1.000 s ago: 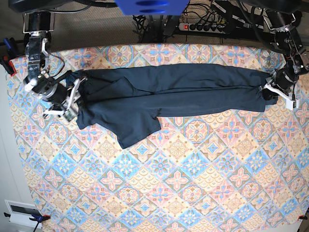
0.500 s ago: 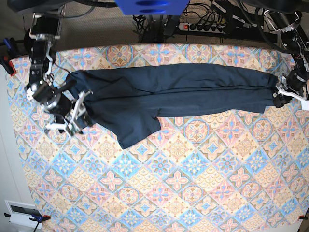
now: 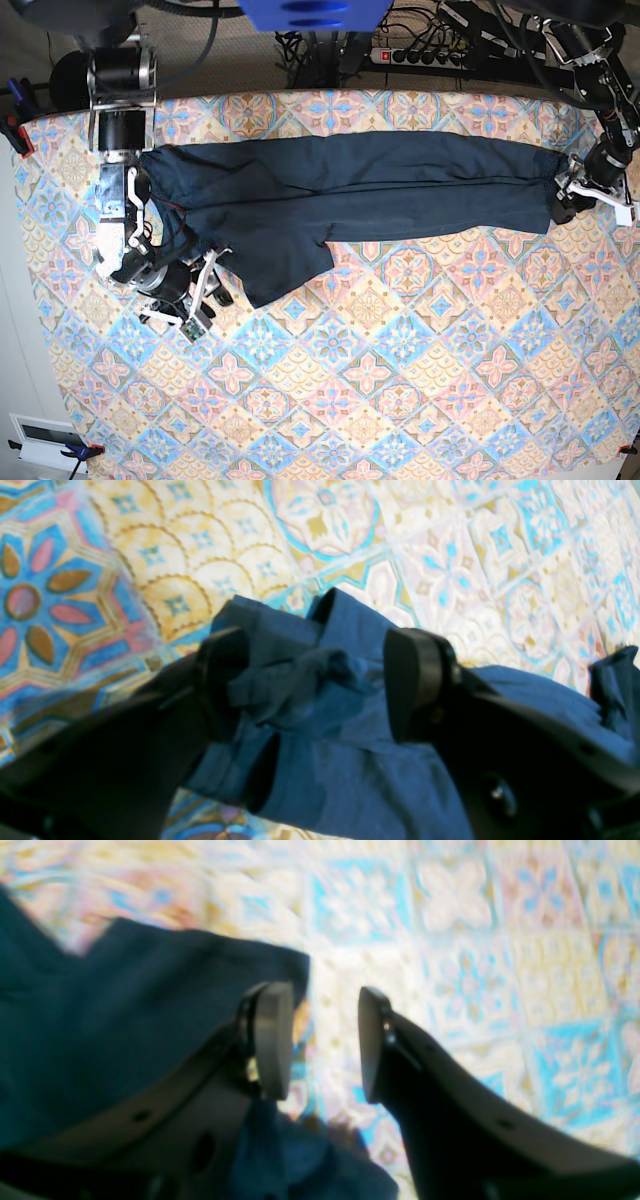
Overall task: Layout the t-shirt on the table in an organized manner, then fold the t-shirt properly
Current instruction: 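Grasp the loose sleeve end with the right gripper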
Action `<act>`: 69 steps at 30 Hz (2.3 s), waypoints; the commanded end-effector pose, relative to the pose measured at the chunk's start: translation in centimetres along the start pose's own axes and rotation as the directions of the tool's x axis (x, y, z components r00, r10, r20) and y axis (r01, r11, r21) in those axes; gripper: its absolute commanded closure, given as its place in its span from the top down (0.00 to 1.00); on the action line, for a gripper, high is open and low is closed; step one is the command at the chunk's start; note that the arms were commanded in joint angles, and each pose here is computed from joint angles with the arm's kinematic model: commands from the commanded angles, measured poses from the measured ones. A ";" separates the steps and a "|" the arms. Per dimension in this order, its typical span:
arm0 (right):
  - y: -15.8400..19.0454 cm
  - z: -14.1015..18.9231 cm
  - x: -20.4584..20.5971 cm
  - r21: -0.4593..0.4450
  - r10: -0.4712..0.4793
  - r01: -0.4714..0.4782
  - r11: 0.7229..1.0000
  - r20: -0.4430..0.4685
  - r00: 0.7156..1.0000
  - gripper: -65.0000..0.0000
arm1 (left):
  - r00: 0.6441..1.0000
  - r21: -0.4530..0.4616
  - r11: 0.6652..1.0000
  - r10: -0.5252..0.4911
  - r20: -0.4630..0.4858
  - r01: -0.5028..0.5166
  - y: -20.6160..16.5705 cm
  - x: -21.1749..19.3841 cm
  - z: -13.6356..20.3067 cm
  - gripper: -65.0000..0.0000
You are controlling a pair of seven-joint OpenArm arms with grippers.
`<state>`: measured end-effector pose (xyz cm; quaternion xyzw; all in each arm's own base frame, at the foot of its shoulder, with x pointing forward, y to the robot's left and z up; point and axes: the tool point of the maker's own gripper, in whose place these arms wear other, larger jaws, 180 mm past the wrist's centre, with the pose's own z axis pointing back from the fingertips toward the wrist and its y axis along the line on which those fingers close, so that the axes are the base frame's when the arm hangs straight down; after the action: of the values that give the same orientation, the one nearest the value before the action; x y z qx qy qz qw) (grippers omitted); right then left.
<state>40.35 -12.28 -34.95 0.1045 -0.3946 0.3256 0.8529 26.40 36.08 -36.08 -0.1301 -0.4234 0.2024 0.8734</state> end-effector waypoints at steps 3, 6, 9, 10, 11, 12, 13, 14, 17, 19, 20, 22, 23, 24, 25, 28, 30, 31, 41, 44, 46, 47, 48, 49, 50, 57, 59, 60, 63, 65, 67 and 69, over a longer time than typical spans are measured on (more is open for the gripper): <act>-1.0 -1.1 0.8 0.019 -0.033 0.032 0.999 0.019 0.999 0.34 | 0.999 -0.007 1.000 -0.020 0.047 0.021 -0.1 1.9 0.5 0.64; -2.2 -2.2 0.0 0.025 -0.092 0.092 0.995 0.000 0.996 0.40 | 0.999 -0.007 1.000 -0.020 0.047 0.021 -0.1 1.9 0.5 0.64; -2.6 -2.8 -1.4 0.031 -0.133 0.134 0.990 -0.039 0.990 0.42 | 0.999 -0.007 1.000 -0.020 0.047 0.021 -0.1 1.9 0.5 0.64; -2.6 -2.9 -1.8 0.034 -0.143 0.145 0.989 -0.046 0.989 0.42 | 0.999 -0.007 1.000 -0.020 0.049 0.021 -0.1 1.9 0.5 0.64; -2.5 -3.0 -2.0 0.035 -0.150 0.152 0.988 -0.047 0.988 0.42 | 0.999 -0.007 1.000 -0.020 0.049 0.021 -0.1 1.9 0.5 0.64; -2.5 -3.1 -2.2 0.037 -0.155 0.157 0.987 -0.050 0.987 0.42 | 0.999 -0.007 1.000 -0.020 0.049 0.021 -0.1 1.9 0.5 0.64; -2.5 -3.2 -2.4 0.038 -0.159 0.162 0.986 -0.055 0.986 0.42 | 0.999 -0.007 1.000 -0.020 0.049 0.021 -0.1 1.9 0.5 0.64; -2.4 -3.2 -2.6 0.039 -0.163 0.166 0.985 -0.061 0.985 0.42 | 0.999 -0.008 1.000 -0.020 0.050 0.021 -0.2 2.0 0.4 0.64; -2.4 -3.2 -2.6 0.040 -0.164 0.167 0.985 -0.063 0.984 0.42 | 0.999 -0.008 1.000 -0.020 0.050 0.021 -0.2 2.0 0.4 0.64; -2.4 -3.2 -2.6 0.040 -0.163 0.166 0.985 -0.063 0.985 0.42 | 0.999 -0.008 1.000 -0.020 0.050 0.021 -0.2 2.0 0.4 0.64; -2.5 -3.2 -2.5 0.039 -0.166 0.169 0.985 -0.061 0.984 0.42 | 0.999 -0.008 1.000 -0.020 0.050 0.021 -0.2 2.0 0.4 0.64; -2.5 -3.1 -2.5 0.038 -0.168 0.171 0.985 -0.059 0.984 0.42 | 0.999 -0.008 1.000 -0.020 0.050 0.021 -0.2 2.0 0.4 0.64; -2.6 -3.1 -2.5 0.037 -0.169 0.172 0.984 -0.057 0.984 0.42 | 0.999 -0.008 1.000 -0.020 0.050 0.021 -0.2 2.0 0.4 0.64; -2.6 -3.1 -2.4 0.037 -0.170 0.172 0.984 -0.053 0.984 0.42 | 0.999 -0.007 1.000 -0.021 0.050 0.022 -0.2 2.0 0.4 0.64; -2.6 -3.1 -2.4 0.037 -0.170 0.172 0.984 -0.052 0.984 0.42 | 0.999 -0.007 1.000 -0.021 0.050 0.022 -0.2 2.0 0.4 0.64; -2.6 -2.7 -0.8 0.040 -0.157 0.157 0.987 -0.010 0.988 0.42 | 0.999 -0.005 1.000 -0.024 0.049 0.024 -0.1 2.0 0.5 0.64; -2.5 -2.1 1.4 0.048 -0.142 0.139 0.989 0.054 0.988 0.42 | 0.999 -0.003 1.000 -0.025 0.048 0.026 -0.1 2.0 0.5 0.64; -2.4 -1.8 2.4 0.055 -0.136 0.131 0.990 0.082 0.987 0.42 | 0.999 -0.003 1.000 -0.025 0.048 0.026 -0.1 2.0 0.5 0.64; -0.7 -2.3 3.3 0.093 -0.137 0.129 0.987 0.085 0.987 0.42 | 0.999 -0.004 1.000 -0.024 0.049 0.025 -0.1 2.0 0.5 0.64; -0.5 -2.8 2.3 0.096 -0.148 0.142 0.985 0.057 0.987 0.42 | 0.999 -0.003 1.000 -0.025 0.048 0.026 -0.1 2.0 0.5 0.64; -0.6 -3.2 0.8 0.087 -0.152 0.150 0.985 0.011 0.988 0.42 | 0.999 -0.003 1.000 -0.025 0.048 0.026 -0.1 2.0 0.5 0.64; -0.6 -3.4 0.2 0.084 -0.153 0.154 0.985 -0.009 0.988 0.42 | 0.999 -0.003 1.000 -0.025 0.048 0.026 -0.1 2.0 0.5 0.64; -0.4 -3.7 -0.2 0.085 -0.160 0.161 0.983 -0.016 0.987 0.42 | 0.999 -0.004 1.000 -0.024 0.049 0.025 -0.1 2.0 0.5 0.64; -0.1 -4.0 -0.2 0.092 -0.166 0.167 0.982 -0.010 0.986 0.42 | 0.999 -0.004 1.000 -0.024 0.049 0.025 -0.1 2.0 0.5 0.64; 0.0 -4.2 -0.1 0.096 -0.175 0.174 0.980 -0.001 0.985 0.42 | 0.999 -0.004 1.000 -0.024 0.049 0.025 -0.1 2.0 0.5 0.64; 0.5 -4.9 -1.9 0.109 -0.218 0.220 0.969 -0.036 0.975 0.42 | 0.999 -0.005 1.000 -0.024 0.049 0.024 -0.1 2.0 0.5 0.64; 0.5 -4.9 -2.0 0.109 -0.218 0.221 0.969 -0.039 0.975 0.42 | 0.999 -0.005 1.000 -0.024 0.049 0.024 -0.1 2.0 0.5 0.64; 0.5 -4.9 -2.0 0.109 -0.215 0.219 0.970 -0.043 0.976 0.42 | 0.998 -0.005 1.000 -0.024 0.051 0.024 -0.1 2.1 0.4 0.64; 0.4 -4.9 -2.5 0.099 -0.199 0.205 0.974 -0.064 0.978 0.42 | 0.998 -0.011 1.000 -0.027 0.059 0.027 -0.4 2.5 0.3 0.64; 0.7 -4.9 -3.0 0.098 -0.195 0.201 0.975 -0.074 0.978 0.42 | 0.998 -0.011 1.000 -0.028 0.061 0.028 -0.5 2.6 0.2 0.64; 1.4 -4.9 -4.2 0.106 -0.204 0.214 0.971 -0.095 0.974 0.42 | 0.998 -0.012 1.000 -0.028 0.062 0.028 -0.5 2.7 0.2 0.64; 2.0 -5.1 -4.5 0.118 -0.189 0.202 0.972 -0.107 0.976 0.41 | 0.997 -0.013 1.000 -0.028 0.065 0.029 -0.6 2.8 0.2 0.64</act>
<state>39.32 -10.41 -42.66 0.1920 -0.3184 0.2574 0.8919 27.10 36.17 -35.58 -0.1288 -0.4311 0.2005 0.8703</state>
